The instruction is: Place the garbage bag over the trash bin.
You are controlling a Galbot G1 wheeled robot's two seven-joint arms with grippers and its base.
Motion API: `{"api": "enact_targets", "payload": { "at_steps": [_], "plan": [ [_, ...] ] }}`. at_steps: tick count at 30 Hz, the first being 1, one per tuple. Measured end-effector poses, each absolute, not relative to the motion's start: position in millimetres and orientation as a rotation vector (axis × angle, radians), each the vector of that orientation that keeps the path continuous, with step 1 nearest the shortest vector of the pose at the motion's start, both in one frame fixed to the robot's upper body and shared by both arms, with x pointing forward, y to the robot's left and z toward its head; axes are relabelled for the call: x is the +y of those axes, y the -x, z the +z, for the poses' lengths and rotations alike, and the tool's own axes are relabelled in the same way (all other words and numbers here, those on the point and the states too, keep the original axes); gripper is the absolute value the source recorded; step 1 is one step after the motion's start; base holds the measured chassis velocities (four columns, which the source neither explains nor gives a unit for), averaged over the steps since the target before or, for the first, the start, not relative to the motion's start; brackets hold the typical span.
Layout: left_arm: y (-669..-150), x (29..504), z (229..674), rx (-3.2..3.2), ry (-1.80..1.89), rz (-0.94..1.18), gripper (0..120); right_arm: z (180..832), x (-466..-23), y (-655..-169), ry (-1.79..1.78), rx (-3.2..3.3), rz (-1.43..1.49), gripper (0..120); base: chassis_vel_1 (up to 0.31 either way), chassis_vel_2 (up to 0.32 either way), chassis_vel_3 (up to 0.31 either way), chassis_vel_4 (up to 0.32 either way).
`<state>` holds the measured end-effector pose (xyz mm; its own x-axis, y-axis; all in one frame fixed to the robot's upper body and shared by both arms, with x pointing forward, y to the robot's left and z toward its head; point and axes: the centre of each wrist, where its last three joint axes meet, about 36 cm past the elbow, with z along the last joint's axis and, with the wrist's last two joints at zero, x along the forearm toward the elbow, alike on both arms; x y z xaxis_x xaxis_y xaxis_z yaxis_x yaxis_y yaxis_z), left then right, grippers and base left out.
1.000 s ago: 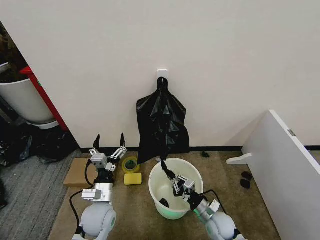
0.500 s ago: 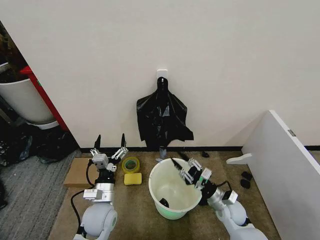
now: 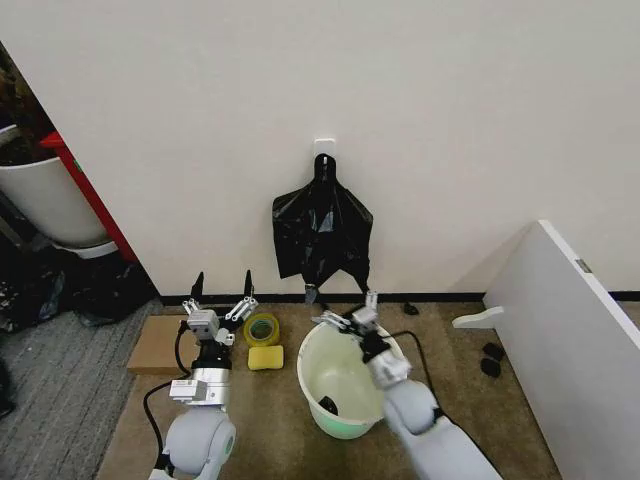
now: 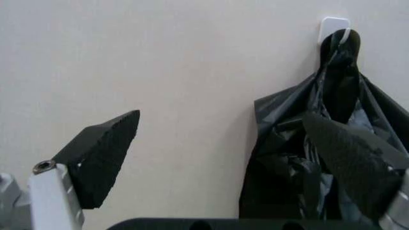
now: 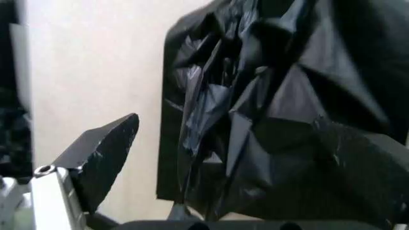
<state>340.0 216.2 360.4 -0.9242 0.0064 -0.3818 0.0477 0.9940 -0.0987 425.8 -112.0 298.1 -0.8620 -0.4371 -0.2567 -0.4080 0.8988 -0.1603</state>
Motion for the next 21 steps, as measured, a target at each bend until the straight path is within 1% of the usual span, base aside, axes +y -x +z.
{"api": "enact_targets", "payload": {
  "at_steps": [2, 3, 4, 5, 9, 11, 12, 13, 19, 20, 21],
  "plan": [
    [-341, 219, 361, 2.745, -0.028, -0.144, 100, 301, -94, -440, 0.602, 2.799, -0.162, 99, 0.000, 0.000, 0.000, 0.000],
    [-341, 220, 362, 2.744, -0.021, -0.143, 100, 303, -87, -445, 0.592, 2.807, -0.170, 97, 0.000, 0.000, 0.000, 0.000],
    [-341, 221, 362, 2.744, -0.018, -0.142, 100, 304, -82, -448, 0.585, 2.815, -0.174, 93, 0.000, 0.000, 0.000, 0.000],
    [-341, 221, 362, 2.744, -0.018, -0.142, 100, 304, -82, -448, 0.585, 2.815, -0.174, 93, 0.000, 0.000, 0.000, 0.000],
    [-342, 225, 360, 2.750, 0.003, -0.138, 100, 307, -67, -464, 0.509, 2.852, -0.247, 75, 0.000, 0.000, 0.000, 0.000],
    [-342, 225, 359, 2.754, 0.011, -0.138, 100, 305, -70, -471, 0.465, 2.855, -0.317, 67, 0.000, 0.000, 0.000, 0.000],
    [-342, 225, 359, 2.754, 0.011, -0.138, 100, 305, -70, -471, 0.465, 2.855, -0.317, 67, 0.000, 0.000, 0.000, 0.000],
    [-342, 225, 358, 2.756, 0.012, -0.138, 100, 303, -72, -474, 0.450, 2.854, -0.344, 63, 0.000, 0.000, 0.000, 0.000],
    [-345, 221, 355, 2.761, 0.010, -0.147, 100, 302, -82, -482, 0.389, 2.859, -0.383, 36, 0.000, 0.000, 0.000, 0.000],
    [-345, 221, 355, 2.761, 0.010, -0.147, 100, 302, -82, -482, 0.389, 2.859, -0.383, 36, 0.000, 0.000, 0.000, 0.000],
    [-345, 220, 354, 2.761, 0.009, -0.148, 100, 302, -84, -482, 0.382, 2.860, -0.384, 32, 0.000, 0.000, 0.000, 0.000]
  ]
}}
